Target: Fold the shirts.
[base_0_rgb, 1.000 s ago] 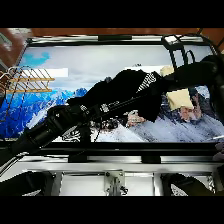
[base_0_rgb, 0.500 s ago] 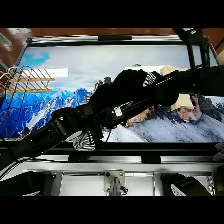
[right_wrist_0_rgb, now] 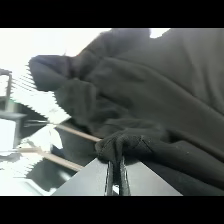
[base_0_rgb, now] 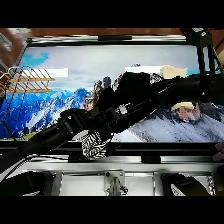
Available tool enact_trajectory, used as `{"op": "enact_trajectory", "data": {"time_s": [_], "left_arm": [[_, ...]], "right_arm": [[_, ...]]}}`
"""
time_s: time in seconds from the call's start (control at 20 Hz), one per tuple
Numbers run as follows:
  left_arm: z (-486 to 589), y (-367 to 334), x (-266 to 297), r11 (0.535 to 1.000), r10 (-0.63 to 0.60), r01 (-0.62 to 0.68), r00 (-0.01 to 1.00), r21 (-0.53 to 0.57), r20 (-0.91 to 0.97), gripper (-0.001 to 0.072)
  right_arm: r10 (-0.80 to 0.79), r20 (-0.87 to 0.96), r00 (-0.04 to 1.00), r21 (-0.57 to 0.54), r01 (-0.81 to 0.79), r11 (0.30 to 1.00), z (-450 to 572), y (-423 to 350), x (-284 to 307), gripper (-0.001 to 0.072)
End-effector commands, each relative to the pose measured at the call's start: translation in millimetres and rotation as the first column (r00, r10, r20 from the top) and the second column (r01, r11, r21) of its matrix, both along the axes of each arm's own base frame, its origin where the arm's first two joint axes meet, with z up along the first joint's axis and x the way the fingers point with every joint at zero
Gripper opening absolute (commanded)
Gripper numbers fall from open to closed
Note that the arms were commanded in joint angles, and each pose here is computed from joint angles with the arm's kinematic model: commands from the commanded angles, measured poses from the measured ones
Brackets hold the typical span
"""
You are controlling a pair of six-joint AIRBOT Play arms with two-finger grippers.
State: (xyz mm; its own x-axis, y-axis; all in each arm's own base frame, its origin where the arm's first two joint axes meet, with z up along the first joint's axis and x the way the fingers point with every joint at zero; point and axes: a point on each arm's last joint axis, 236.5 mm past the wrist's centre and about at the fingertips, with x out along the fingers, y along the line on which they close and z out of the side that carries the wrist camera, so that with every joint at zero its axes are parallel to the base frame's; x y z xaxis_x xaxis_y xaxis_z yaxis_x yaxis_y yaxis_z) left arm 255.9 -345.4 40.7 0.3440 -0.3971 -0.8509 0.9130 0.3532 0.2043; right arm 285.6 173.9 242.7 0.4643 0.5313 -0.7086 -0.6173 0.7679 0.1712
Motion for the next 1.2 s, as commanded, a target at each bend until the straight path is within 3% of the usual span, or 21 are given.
{"op": "enact_trajectory", "data": {"time_s": [0.0,0.35,0.6,0.65,0.7,0.9,1.15], "left_arm": [[-8,-9,1,0.997,0.063,-0.064,0.997,-0.043,-0.044,0.0048],[-32,-31,6,0.984,0.138,-0.150,0.983,-0.100,-0.117,0.0048],[-13,-43,15,0.971,0.155,-0.170,0.983,-0.170,-0.101,0.0049],[-10,-44,16,0.970,0.154,-0.169,0.983,-0.176,-0.098,0.0048],[-8,-45,16,0.969,0.153,-0.168,0.984,-0.180,-0.095,0.0048],[-13,-33,8,0.988,0.107,-0.116,0.990,-0.102,-0.091,0.0048],[-12,-13,-4,0.996,0.086,-0.089,0.990,-0.023,-0.111,0.0048]], "right_arm": [[0.043,-0.041,0.998,0.055,-0.041,0.998,3,13,-14,0.0086],[0.084,-0.077,0.993,0.151,-0.071,0.986,13,32,-26,0.0086],[0.071,-0.102,0.992,0.145,-0.056,0.988,10,29,-27,0.0106],[0.065,-0.099,0.993,0.139,-0.051,0.989,9,28,-26,0.0294],[0.061,-0.096,0.993,0.134,-0.048,0.990,9,27,-25,0.0573],[-0.045,-0.003,0.999,0.057,0.045,0.997,10,3,-1,0.0589],[-0.395,0.078,0.916,0.023,0.394,0.919,19,-97,44,0.0589]]}}
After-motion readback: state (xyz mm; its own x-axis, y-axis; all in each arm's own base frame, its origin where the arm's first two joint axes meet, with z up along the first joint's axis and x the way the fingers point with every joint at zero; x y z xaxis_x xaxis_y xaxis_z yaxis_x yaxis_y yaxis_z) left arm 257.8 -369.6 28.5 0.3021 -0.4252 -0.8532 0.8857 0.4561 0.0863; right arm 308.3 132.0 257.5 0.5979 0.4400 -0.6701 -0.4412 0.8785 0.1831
